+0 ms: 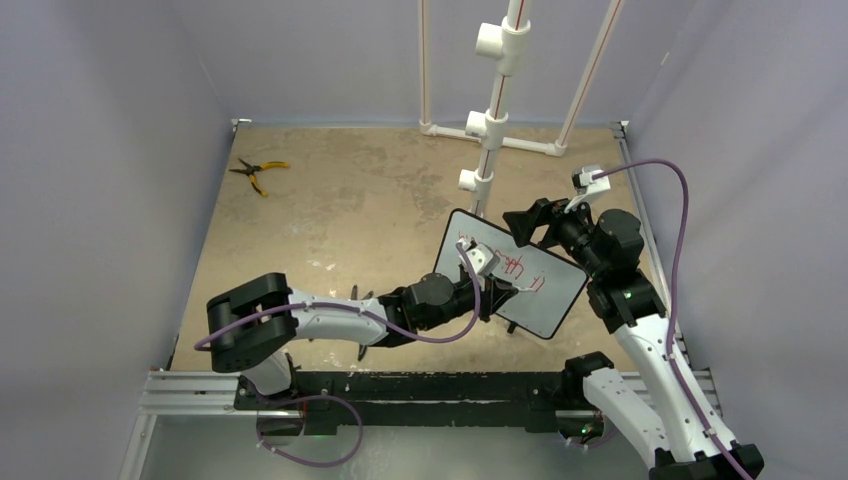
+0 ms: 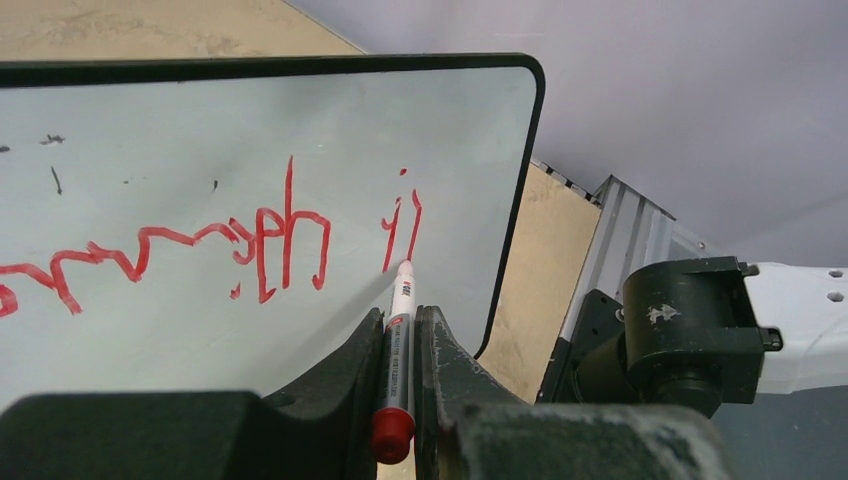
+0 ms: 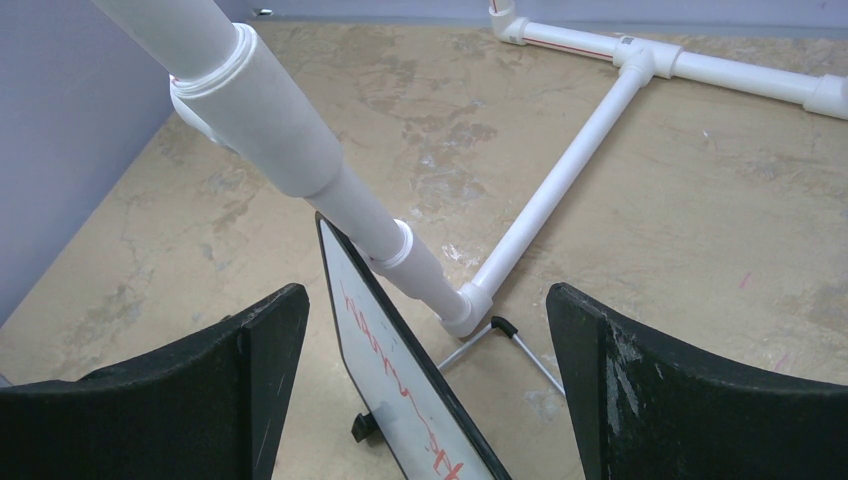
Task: Write a sentence on the whiteboard
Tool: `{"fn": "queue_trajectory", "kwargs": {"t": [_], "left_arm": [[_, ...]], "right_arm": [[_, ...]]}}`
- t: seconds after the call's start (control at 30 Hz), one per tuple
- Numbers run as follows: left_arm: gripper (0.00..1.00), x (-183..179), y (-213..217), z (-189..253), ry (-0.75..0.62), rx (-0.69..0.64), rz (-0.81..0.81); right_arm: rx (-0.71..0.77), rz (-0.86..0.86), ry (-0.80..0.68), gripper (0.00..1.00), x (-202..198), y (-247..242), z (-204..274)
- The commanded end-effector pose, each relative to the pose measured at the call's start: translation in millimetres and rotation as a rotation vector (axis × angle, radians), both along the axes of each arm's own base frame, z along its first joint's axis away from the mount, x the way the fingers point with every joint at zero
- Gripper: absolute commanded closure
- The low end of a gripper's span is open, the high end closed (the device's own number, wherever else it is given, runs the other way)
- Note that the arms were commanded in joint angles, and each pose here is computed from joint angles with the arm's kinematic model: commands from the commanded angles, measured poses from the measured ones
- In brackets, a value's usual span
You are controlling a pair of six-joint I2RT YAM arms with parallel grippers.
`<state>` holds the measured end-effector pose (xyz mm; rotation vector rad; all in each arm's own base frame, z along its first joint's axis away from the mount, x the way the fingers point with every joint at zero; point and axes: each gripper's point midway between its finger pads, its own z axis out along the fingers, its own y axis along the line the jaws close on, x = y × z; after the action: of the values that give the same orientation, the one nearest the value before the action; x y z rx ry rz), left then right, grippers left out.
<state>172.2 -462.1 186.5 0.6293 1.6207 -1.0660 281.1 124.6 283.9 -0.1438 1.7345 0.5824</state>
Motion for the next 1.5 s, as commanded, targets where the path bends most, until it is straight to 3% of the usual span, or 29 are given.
{"fn": "queue_trajectory", "kwargs": {"t": [0.0, 1.47], "left_arm": [[1.00, 7.8, -9.3, 40.3, -0.057, -0.087, 0.026], [1.00, -6.8, -24.3, 15.9, -0.005, -0.068, -0.042]], "right_arm": [[0.016, -0.016, -0.037, 0.09, 2.3, -1.1, 9.2], [0.015, -0.015, -0.033, 0.08, 2.5, -0.8, 7.9]]}}
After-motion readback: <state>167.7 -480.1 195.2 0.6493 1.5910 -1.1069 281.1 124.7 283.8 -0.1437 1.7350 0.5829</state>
